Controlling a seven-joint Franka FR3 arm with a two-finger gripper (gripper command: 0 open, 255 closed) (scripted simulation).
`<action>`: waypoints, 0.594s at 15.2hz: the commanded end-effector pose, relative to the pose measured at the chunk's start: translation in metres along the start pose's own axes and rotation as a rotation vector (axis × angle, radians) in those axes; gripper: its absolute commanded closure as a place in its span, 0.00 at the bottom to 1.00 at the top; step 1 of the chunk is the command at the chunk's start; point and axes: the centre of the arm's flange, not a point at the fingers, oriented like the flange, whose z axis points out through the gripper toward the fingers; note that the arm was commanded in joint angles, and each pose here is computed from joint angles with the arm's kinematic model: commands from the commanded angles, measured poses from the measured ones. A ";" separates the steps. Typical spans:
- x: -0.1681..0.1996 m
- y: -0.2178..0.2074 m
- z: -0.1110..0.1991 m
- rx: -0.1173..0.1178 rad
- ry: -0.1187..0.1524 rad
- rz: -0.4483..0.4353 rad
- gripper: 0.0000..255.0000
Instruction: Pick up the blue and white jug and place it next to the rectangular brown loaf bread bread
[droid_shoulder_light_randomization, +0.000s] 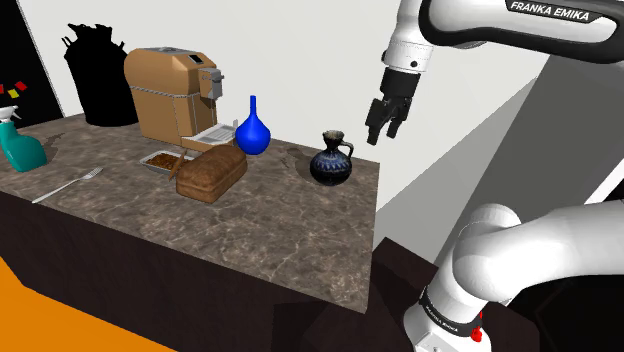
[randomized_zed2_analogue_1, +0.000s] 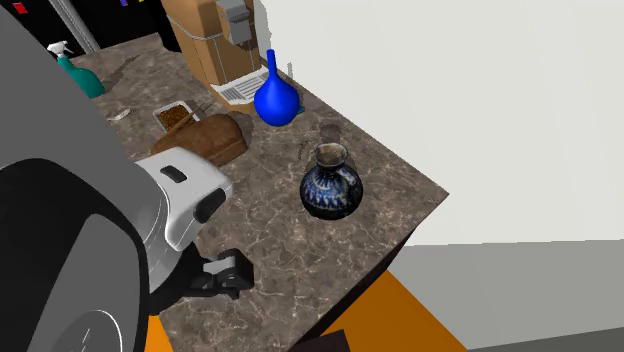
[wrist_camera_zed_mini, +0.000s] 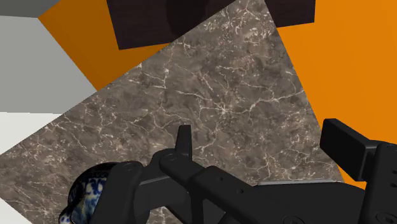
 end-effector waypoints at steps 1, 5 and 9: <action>0.000 0.000 0.000 0.000 0.000 0.000 0.00; 0.024 0.041 0.020 -0.006 0.001 -0.060 0.00; 0.051 0.081 0.041 -0.012 0.003 -0.119 0.00</action>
